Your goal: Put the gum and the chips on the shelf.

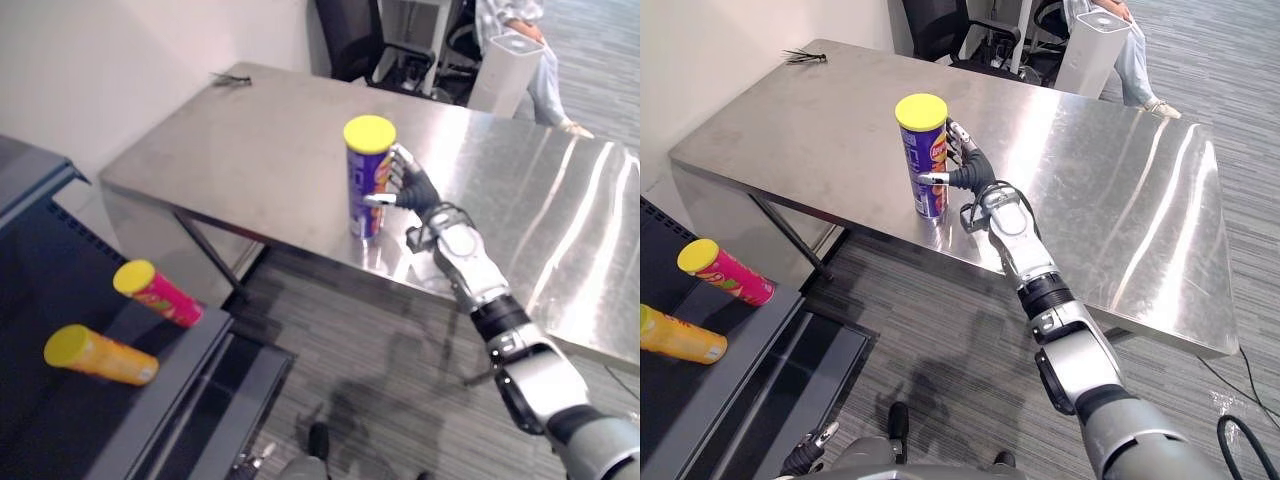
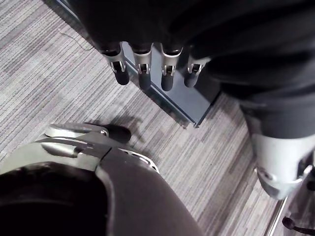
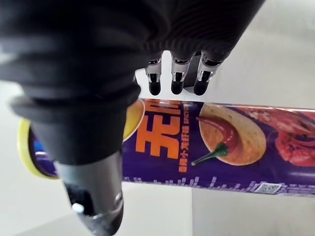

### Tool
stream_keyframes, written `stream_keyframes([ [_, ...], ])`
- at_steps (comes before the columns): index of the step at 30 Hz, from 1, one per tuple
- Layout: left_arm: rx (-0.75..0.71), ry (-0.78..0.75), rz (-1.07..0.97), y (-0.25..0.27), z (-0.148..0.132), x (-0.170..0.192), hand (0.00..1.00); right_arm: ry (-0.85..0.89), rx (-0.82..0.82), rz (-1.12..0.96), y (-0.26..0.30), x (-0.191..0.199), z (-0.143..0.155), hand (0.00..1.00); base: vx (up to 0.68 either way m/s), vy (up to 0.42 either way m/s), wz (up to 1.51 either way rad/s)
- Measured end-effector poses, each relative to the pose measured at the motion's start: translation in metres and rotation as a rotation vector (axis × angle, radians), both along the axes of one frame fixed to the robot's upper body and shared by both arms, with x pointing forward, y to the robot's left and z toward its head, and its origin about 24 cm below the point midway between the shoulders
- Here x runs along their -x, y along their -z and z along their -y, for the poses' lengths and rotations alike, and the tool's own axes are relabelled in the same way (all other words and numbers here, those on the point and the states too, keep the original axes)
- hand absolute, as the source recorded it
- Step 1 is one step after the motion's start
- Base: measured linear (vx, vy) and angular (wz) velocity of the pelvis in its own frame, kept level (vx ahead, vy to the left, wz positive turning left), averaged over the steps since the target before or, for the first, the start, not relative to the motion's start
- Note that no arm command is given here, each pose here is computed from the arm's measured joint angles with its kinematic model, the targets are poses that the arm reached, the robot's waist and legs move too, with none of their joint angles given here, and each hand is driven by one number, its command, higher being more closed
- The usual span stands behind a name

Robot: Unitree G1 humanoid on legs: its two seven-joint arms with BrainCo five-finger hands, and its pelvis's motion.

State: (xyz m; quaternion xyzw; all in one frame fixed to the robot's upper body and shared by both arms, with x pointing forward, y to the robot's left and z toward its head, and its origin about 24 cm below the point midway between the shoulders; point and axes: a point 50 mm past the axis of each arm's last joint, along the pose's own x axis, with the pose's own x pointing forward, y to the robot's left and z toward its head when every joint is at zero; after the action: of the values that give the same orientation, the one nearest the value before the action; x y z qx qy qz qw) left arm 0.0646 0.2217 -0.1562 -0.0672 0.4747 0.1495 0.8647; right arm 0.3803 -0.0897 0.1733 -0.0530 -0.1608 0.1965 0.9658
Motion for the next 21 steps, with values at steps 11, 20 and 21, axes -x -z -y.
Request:
stream_keyframes([
  [11,-0.002,0.003,0.020,-0.002,0.000,-0.007,0.00,-0.007,0.001,0.021,-0.009,-0.002,-0.003,1.00,0.00,0.008,0.03],
  [20,-0.006,0.002,0.028,-0.003,0.000,-0.008,0.00,-0.026,-0.003,-0.002,-0.010,-0.005,-0.014,1.00,0.06,-0.007,0.05],
  [21,-0.006,0.003,0.029,-0.003,0.000,-0.008,0.00,-0.025,-0.001,-0.004,-0.009,-0.005,-0.014,1.00,0.00,-0.013,0.04],
])
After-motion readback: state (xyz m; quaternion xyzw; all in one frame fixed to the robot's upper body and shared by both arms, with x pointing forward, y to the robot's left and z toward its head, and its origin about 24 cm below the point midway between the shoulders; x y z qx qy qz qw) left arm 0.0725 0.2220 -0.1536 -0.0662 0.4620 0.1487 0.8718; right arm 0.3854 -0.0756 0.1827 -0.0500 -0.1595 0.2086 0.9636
